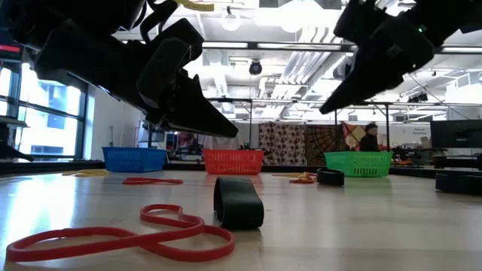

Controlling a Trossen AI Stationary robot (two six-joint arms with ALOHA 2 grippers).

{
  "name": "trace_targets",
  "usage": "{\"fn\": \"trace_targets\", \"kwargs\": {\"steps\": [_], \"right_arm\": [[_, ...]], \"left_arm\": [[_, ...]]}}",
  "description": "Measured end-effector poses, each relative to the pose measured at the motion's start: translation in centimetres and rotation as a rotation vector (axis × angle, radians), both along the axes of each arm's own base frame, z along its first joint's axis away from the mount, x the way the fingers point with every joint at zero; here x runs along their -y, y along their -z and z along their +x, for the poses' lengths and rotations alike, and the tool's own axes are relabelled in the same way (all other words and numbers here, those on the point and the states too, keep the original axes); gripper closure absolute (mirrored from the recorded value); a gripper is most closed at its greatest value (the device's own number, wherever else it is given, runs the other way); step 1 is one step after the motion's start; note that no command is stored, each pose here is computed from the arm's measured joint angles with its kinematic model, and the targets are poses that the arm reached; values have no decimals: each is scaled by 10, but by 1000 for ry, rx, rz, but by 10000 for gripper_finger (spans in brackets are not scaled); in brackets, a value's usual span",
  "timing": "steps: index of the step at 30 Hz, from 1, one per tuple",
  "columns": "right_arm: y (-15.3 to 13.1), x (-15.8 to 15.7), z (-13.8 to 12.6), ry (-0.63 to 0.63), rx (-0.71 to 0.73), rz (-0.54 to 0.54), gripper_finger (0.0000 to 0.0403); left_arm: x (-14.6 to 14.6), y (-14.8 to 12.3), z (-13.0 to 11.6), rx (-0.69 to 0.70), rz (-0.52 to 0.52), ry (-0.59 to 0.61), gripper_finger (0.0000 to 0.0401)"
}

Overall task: Sort rubber bands into baskets
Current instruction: Put the yellow rubberband into the orange bin

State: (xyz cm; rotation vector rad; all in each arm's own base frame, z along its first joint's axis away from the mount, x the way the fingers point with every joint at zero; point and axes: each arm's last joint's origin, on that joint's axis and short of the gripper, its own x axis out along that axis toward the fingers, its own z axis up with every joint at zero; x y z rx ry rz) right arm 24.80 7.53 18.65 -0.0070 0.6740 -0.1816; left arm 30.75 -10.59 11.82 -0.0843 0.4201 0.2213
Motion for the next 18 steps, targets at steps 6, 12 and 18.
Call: {"fn": "trace_targets", "kwargs": {"steps": [6, 12, 18], "right_arm": [[3, 10, -1, 83, -29, -22, 279], [4, 36, 3, 173, -57, -16, 279], [7, 68, 5, 213, -108, -7, 279]], "left_arm": [[-4, 0, 1, -1, 5, -10, 398], [-6, 0, 2, 0, -1, -18, 398], [-6, 0, 2, 0, -1, -19, 398]]}}
